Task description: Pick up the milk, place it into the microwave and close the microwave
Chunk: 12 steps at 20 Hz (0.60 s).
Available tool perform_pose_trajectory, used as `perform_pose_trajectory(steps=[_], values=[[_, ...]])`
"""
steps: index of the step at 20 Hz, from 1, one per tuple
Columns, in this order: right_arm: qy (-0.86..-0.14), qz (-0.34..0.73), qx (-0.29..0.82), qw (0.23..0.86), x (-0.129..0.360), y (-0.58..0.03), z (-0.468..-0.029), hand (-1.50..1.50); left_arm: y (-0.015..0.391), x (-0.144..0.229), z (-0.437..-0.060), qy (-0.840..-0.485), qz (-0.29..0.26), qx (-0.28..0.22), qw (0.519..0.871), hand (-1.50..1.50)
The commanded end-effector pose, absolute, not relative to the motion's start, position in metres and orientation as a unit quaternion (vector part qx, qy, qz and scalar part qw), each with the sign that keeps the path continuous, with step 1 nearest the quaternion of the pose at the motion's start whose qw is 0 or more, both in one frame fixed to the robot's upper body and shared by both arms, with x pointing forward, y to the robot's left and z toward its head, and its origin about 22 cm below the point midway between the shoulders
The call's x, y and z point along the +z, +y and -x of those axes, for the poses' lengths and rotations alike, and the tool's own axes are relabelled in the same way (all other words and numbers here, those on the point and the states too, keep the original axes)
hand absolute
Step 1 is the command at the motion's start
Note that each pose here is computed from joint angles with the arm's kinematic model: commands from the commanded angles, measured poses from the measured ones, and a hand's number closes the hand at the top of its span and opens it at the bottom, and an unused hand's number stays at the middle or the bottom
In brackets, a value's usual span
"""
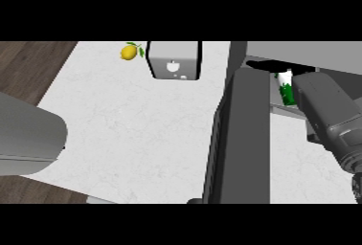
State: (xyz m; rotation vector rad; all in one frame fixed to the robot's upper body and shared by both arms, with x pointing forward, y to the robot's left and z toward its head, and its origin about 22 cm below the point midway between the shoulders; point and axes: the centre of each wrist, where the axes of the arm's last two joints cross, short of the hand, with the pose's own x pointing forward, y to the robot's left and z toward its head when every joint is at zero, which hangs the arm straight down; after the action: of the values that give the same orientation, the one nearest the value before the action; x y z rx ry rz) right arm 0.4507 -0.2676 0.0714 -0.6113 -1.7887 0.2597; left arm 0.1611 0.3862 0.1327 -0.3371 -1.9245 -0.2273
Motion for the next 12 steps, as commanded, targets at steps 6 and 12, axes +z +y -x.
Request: perform_pose_trajectory(steps=[6,12], values=[[-0.774,0.252,0.111,0.571,0.084,-0.21,-0.462,-1.5,0.382,0.123,-0.17,-0.804,0.151,-0.1,0.566,-1.5],[-0.789,0.257,0.083,0.552,0.093,-0.197,-0.465,-1.5,0.38,0.111,-0.17,-0.792,0.162,-0.1,0.58,-1.5]])
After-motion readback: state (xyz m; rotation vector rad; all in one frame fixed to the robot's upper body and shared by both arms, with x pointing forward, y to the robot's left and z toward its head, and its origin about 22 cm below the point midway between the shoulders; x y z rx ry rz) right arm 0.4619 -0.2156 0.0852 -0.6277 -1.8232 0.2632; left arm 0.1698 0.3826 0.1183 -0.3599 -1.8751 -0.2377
